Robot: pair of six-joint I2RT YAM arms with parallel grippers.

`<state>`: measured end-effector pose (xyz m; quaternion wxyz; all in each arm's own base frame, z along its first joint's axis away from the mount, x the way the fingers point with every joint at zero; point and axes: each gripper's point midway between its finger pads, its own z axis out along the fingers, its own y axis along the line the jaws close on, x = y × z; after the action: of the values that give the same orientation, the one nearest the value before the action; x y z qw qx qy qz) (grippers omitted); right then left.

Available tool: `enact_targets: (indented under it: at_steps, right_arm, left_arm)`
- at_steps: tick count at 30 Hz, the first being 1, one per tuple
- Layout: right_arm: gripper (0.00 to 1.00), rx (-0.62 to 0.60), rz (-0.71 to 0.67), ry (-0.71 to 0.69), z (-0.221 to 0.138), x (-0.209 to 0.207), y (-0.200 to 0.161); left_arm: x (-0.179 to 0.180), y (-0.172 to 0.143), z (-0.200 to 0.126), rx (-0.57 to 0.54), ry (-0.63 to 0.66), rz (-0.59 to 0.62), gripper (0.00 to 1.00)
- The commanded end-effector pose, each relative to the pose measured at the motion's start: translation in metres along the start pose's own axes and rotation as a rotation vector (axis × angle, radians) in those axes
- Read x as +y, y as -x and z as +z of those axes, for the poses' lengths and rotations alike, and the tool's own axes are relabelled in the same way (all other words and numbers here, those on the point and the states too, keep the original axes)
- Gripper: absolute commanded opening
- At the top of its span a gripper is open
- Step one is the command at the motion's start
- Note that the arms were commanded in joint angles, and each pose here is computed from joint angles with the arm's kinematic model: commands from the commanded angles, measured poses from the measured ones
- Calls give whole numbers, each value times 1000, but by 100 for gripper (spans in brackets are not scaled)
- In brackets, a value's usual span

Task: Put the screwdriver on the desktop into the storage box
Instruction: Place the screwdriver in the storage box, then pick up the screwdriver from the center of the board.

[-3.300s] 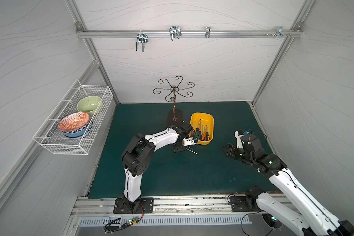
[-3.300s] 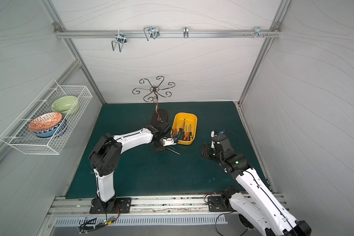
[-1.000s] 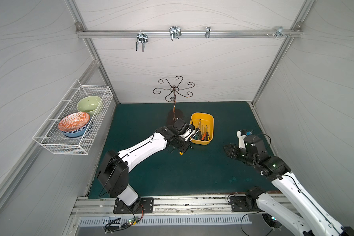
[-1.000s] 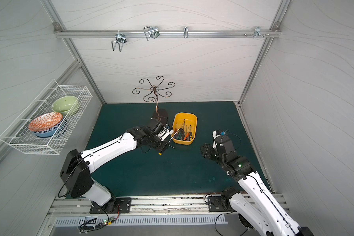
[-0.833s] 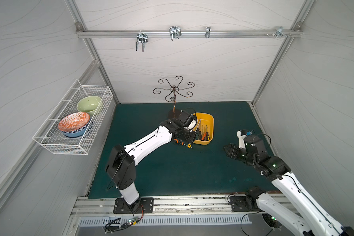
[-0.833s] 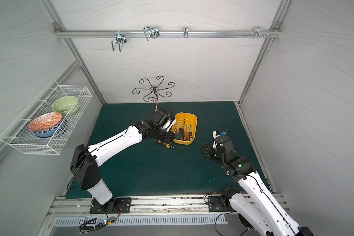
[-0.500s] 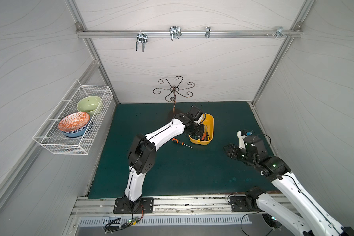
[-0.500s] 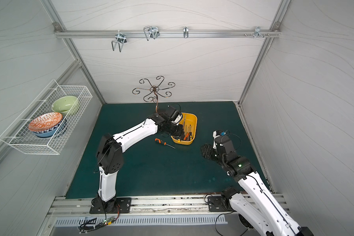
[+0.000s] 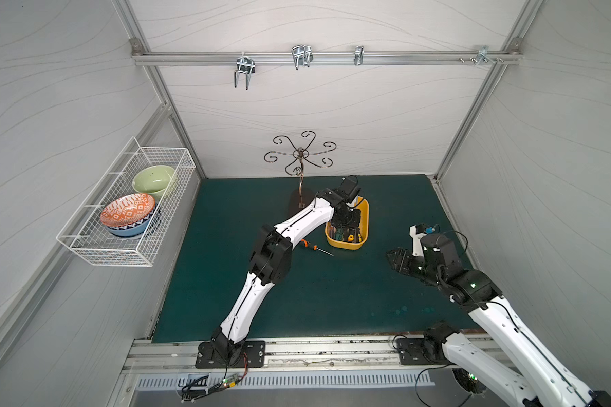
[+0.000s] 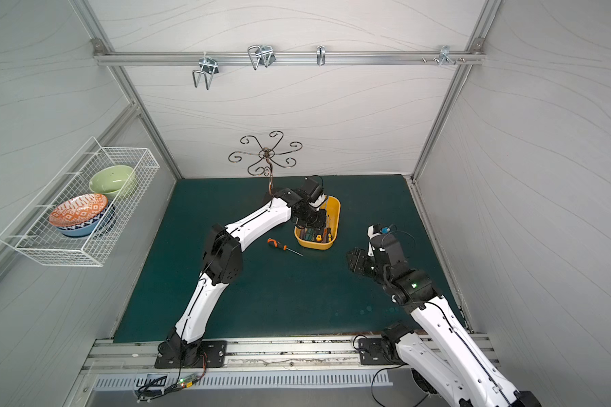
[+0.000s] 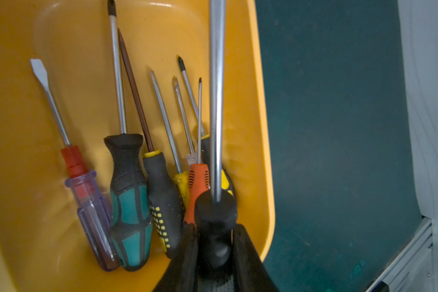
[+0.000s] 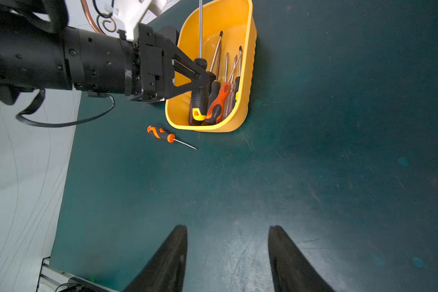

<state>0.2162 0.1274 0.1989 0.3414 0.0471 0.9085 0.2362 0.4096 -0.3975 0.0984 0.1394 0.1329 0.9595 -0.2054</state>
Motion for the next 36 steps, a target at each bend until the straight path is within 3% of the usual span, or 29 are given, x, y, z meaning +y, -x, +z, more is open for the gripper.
enact_targets:
  at_steps: [1, 3, 8, 12, 16, 20, 23, 26, 30, 36]
  right_arm:
    - [55, -6, -3, -16, 0, -4, 1]
    - [55, -4, -5, -14, 0, -3, 1]
    - [55, -3, -4, -14, 0, -2, 1]
    - [55, -7, -3, -16, -2, -3, 2]
    - [55, -10, -4, -18, -4, -3, 3]
    - [55, -9, -4, -15, -4, -2, 3]
    - [55, -12, -2, -13, -5, -2, 3]
    - [55, -13, -2, -8, -5, -2, 2]
    - [55, -13, -2, -5, -6, -2, 1]
    - [55, -12, -5, -6, -8, -2, 1]
  left_arm:
    - [7, -1, 2, 15, 55, 37, 0]
    - [12, -3, 4, 25, 75, 57, 1]
    - [11, -1, 4, 23, 78, 102, 46]
    - [5, 8, -10, -18, 69, 142, 65]
    - [-3, 22, -46, -104, 72, 195, 69]
    - [-10, 27, -102, -265, 53, 301, 69]
    - [-5, 7, -127, -337, 38, 464, 66]
    - [-3, -30, -137, -376, -54, 728, 65]
    - [26, -87, -127, -232, -87, 973, 67]
    - [88, -131, -96, 124, -9, 1075, 66]
